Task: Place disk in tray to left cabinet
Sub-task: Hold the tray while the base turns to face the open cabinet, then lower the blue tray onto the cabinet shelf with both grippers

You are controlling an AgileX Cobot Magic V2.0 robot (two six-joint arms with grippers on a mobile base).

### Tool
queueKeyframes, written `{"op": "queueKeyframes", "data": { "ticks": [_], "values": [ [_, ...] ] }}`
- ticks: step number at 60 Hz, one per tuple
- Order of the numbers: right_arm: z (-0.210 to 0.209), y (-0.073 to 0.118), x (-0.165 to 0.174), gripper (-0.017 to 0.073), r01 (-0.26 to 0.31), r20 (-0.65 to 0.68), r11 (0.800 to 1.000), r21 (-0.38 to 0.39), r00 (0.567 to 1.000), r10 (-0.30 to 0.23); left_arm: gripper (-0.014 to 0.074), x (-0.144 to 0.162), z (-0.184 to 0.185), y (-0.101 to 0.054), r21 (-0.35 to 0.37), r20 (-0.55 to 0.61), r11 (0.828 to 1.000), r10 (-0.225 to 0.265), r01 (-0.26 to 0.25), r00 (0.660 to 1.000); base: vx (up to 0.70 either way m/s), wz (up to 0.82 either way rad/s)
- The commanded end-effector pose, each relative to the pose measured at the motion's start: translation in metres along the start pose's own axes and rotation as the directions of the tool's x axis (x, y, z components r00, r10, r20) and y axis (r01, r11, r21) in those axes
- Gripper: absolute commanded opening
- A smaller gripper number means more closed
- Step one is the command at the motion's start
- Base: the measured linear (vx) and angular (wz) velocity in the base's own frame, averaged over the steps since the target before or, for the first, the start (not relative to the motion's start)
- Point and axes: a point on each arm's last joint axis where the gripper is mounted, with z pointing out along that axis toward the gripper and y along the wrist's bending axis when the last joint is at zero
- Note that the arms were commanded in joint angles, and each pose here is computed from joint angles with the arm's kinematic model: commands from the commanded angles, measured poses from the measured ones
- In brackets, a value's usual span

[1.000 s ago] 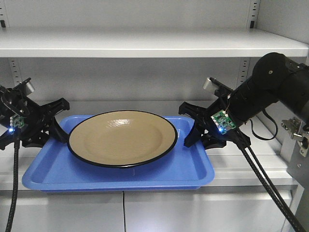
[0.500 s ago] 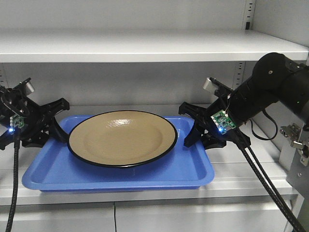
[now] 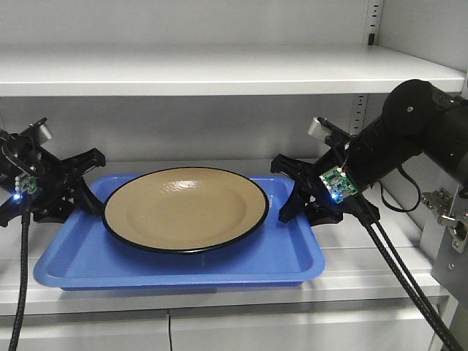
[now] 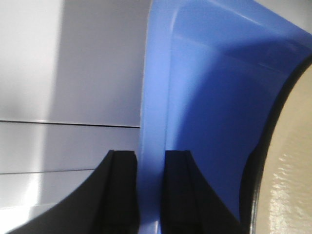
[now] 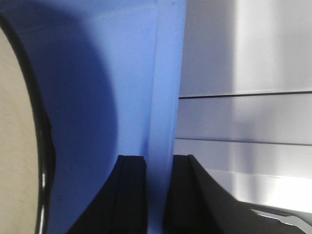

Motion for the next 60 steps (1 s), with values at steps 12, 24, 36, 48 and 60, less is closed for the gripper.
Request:
{"op": "queueKeyframes", "data": {
  "ticks": [12,24,36,48,60],
  "values": [
    [-0.0367,0.0396,0.0083,-0.0006,0.039,0.074,0.980,-0.195,0.997,-0.025,-0.0001,0.0121,-0.0332,-0.0433,0.208,0.035,0.978,0.000,-0.008,0.999,0.00,0.00],
    [-0.0367,0.0396,0.0083,-0.0006,0.039,0.074,0.980,-0.195,0.997,-0.025,-0.0001,0.0121,-0.0332,-0.0433,0.208,0.035,0.978,0.000,-0.008,0.999,0.00,0.00],
    [-0.0369,0.0401,0.0065,-0.0006,0.039,0.093,0.979,-0.199,0.995,-0.021,-0.0001,0.0121,-0.0332,-0.0433,0.208,0.035,0.978,0.000,-0.008,0.999,0.00,0.00],
    [-0.0370,0.0402,0.0058,-0.0006,0.040,0.100,0.979,-0.201,0.995,-0.020,-0.0001,0.0087,-0.0332,-0.0426,0.200,0.072,0.980,-0.002,-0.013,0.997,0.00,0.00],
    [-0.0316,0.0392,-0.0016,-0.0006,0.034,0.151,0.977,-0.211,0.988,-0.002,-0.0001,0.0026,-0.0325,-0.0405,0.180,0.135,0.983,-0.003,-0.022,0.991,0.00,0.00]
  ]
}}
